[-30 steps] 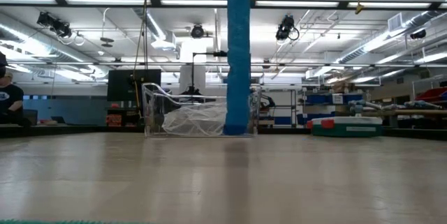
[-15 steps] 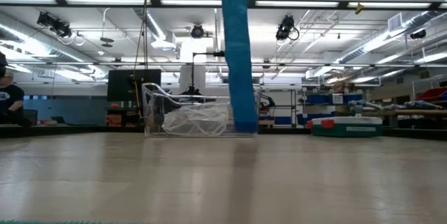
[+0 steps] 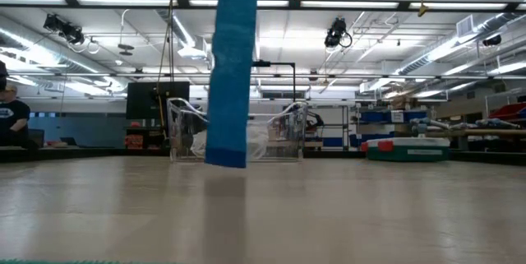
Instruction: Roll bandage
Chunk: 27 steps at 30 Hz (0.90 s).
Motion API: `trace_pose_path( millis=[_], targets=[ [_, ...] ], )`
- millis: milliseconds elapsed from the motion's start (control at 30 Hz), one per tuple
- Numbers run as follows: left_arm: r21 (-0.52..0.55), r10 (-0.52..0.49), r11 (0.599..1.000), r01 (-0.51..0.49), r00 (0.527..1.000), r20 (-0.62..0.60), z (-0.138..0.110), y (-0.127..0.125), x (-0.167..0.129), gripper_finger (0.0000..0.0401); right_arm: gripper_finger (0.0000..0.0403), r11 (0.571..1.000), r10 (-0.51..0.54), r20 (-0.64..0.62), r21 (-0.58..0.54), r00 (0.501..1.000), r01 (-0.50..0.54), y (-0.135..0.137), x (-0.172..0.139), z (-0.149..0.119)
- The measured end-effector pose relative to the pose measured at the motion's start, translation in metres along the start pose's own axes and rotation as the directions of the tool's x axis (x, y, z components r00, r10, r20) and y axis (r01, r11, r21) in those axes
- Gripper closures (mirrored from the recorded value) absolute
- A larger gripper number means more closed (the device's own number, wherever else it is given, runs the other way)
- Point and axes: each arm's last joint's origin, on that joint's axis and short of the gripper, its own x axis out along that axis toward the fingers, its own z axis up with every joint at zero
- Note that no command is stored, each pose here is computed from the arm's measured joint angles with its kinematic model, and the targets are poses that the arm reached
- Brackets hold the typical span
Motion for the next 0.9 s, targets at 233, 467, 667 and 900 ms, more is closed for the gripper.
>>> trace_pose_path(
  millis=[233, 467, 667, 900],
  targets=[
    [-0.063, -0.006, 0.998, 0.005, 1.0, -0.003, -0.003, -0.004, 0.002, 0.0401, 0.0403, 0.983, -0.147, -0.158, -0.135, 0.977, 0.126, -0.006, -0.002, -0.016],
    [-0.116, -0.009, 0.993, 0.009, 1.0, -0.005, -0.004, -0.005, 0.003, 0.0401, 0.0403, 0.923, -0.322, -0.213, -0.287, 0.923, 0.256, -0.012, -0.004, -0.021],
    [-0.122, -0.017, 0.992, 0.017, 1.0, -0.002, -0.004, -0.006, 0.004, 0.0401, 0.0403, 0.907, -0.358, -0.187, -0.302, 0.915, 0.294, -0.021, -0.006, -0.019],
    [-0.04, 0.027, 0.999, -0.028, 0.999, -0.026, -0.008, -0.003, 0.004, 0.0401, 0.0403, 0.936, -0.276, -0.112, -0.256, 0.955, 0.241, -0.014, -0.003, -0.011]
  ],
)
